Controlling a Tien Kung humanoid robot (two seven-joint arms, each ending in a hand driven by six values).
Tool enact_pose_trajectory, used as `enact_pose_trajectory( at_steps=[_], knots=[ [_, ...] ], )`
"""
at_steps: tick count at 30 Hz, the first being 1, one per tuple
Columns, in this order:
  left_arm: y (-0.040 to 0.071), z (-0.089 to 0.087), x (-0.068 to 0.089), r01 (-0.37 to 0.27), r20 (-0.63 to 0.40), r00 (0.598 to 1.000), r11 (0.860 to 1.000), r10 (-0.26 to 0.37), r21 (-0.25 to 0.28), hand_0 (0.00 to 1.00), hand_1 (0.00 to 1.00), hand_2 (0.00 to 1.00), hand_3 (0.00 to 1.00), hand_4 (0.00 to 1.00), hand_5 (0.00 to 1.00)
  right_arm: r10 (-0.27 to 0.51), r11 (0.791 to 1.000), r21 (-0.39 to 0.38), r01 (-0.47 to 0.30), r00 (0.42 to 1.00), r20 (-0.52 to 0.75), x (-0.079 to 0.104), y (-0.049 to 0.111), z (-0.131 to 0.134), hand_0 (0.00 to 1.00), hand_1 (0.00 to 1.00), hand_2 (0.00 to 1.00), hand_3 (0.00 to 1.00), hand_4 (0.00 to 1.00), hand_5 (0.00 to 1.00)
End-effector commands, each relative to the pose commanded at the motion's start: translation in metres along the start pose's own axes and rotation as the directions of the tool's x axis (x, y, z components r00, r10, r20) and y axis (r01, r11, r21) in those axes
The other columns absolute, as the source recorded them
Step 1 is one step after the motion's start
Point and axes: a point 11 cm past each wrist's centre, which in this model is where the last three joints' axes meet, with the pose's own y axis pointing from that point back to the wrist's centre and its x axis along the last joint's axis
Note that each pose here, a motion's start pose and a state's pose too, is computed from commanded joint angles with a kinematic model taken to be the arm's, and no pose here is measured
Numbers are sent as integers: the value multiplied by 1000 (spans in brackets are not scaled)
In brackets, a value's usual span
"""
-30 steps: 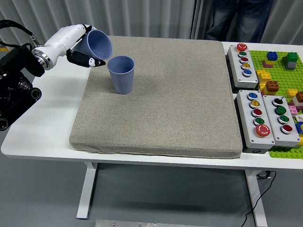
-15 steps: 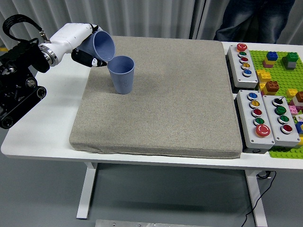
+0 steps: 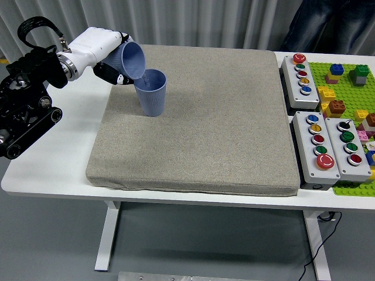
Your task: Pick cup pour cup place
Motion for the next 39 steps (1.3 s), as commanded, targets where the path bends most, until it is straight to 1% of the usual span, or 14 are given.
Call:
enact_pose_trajectory(
  at_steps=[6,13,25,39],
  knots=[
    [-2,4,1,5,43,999,1000,-5,-4,626,558,539,540,847,200,1,1000,-2,-1,1000,-2,1,0,1,641,600,509,580,2,2],
    [-3,6,6,-3,119,993,1000,3,-1,624,557,538,540,844,199,3,1000,-2,-3,1000,-1,1,0,1,641,600,509,579,2,2],
    [-6,11,9,6,189,982,1000,-5,-4,621,554,538,540,840,200,3,1000,2,-3,1000,1,2,0,-1,641,600,509,579,2,2],
    [-9,16,15,7,279,960,1000,-5,-4,620,553,538,540,838,202,3,1000,8,-3,1000,7,2,0,-4,641,600,508,579,2,2]
  ],
)
